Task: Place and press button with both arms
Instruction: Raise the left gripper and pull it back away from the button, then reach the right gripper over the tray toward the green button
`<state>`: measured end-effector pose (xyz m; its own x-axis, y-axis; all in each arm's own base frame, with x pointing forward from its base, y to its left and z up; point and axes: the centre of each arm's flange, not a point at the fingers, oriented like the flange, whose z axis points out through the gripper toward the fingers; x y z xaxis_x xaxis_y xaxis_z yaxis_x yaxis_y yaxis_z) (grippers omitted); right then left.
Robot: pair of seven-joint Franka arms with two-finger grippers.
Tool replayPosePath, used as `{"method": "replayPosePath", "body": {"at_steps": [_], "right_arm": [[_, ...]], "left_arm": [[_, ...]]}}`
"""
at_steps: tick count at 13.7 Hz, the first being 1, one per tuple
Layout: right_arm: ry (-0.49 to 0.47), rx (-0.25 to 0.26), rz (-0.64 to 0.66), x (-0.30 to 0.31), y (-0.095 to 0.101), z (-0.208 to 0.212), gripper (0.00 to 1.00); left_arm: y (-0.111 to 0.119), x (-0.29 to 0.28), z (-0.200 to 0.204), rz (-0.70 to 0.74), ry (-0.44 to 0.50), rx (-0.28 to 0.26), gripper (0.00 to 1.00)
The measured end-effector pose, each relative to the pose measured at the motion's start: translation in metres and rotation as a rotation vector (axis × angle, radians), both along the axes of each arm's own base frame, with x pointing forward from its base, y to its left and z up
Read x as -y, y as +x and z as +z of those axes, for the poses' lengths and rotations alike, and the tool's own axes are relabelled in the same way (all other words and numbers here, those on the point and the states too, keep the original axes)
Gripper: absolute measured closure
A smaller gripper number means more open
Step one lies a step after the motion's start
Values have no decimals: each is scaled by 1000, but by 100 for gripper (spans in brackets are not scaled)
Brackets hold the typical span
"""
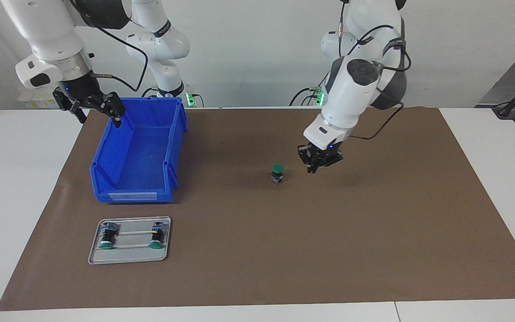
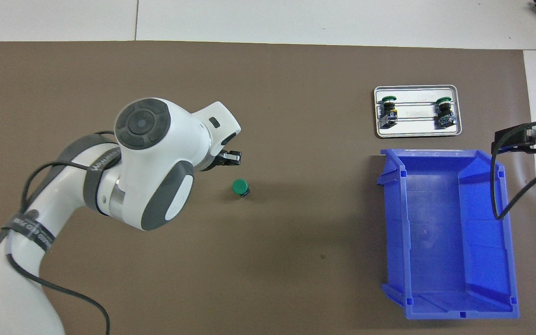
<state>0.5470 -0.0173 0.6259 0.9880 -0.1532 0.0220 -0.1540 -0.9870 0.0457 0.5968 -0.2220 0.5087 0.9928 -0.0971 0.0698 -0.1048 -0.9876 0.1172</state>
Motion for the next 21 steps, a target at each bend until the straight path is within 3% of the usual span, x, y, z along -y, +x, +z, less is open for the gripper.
{"method": "replayPosePath", "body": {"at_steps": [3,6,7,11,13,17,21], "right_arm": [[0,1,-6,-3,0,0,0],[3,2,-67,-25,0,-4,0],[4,5,-89,-42,1,-6,0],[14,37,-178,-114,-2,-17,0],[18,40,-225,-143,-3,-26,0],[48,82,-357,-242,9,-78,0],[89,110,-503,-357,14,-167,0]], "left_arm": [[20,-101,22,6,105,-50,79],[15,-134,53,13,132,-118,77],[13,-134,62,12,133,-122,68],[-3,-127,109,2,124,-44,20],[-12,-126,113,-2,127,-47,1],[-29,-132,84,3,144,-119,0],[-33,-140,84,17,146,-124,0]]}}
